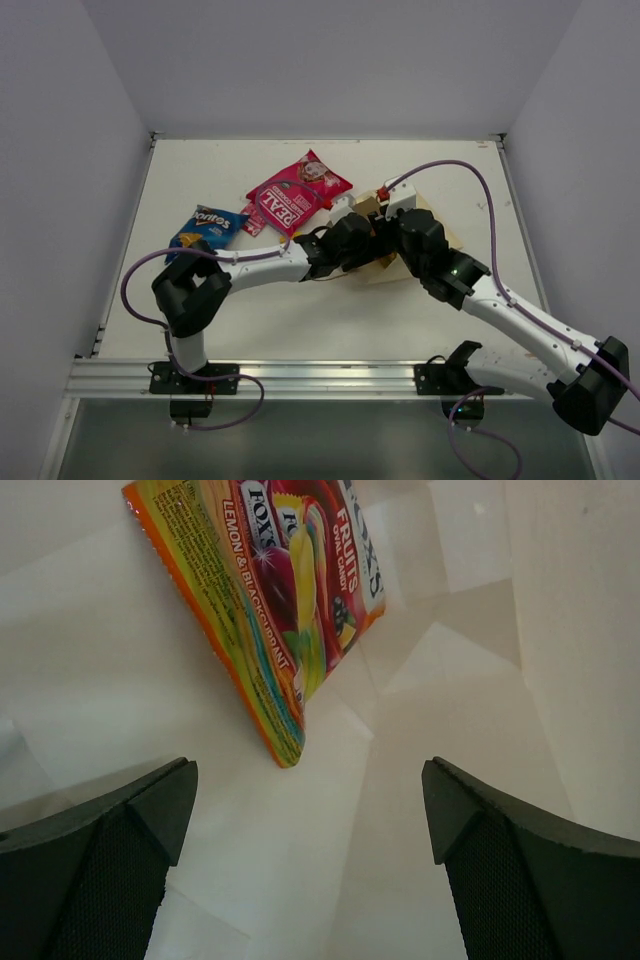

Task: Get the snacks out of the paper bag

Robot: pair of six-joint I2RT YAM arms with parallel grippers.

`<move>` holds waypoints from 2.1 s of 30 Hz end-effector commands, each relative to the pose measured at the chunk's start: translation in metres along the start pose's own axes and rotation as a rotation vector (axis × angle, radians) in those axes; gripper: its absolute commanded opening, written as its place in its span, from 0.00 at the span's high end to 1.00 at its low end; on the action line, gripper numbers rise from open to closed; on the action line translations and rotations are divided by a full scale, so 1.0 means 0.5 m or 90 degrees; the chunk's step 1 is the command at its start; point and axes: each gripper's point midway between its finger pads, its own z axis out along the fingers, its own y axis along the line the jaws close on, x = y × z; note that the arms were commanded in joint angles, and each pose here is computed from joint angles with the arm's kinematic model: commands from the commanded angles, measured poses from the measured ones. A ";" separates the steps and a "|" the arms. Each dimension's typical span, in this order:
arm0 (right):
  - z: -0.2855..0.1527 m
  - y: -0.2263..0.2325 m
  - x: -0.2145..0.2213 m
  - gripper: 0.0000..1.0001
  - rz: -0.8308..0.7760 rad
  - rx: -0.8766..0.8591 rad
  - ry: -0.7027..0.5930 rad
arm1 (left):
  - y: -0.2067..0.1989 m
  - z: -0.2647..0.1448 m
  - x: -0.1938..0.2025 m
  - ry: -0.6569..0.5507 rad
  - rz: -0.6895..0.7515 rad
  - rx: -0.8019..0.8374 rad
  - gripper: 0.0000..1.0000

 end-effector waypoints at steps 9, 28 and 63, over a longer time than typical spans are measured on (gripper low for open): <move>-0.004 0.037 -0.070 1.00 0.090 -0.052 -0.057 | 0.005 0.034 -0.011 -0.057 -0.033 0.015 0.01; -0.031 0.087 -0.104 1.00 0.115 -0.157 -0.067 | -0.017 0.095 -0.022 -0.100 -0.025 0.045 0.13; 0.012 -0.034 0.014 1.00 0.079 0.047 0.005 | -0.085 -0.097 -0.145 -0.228 0.066 0.122 1.00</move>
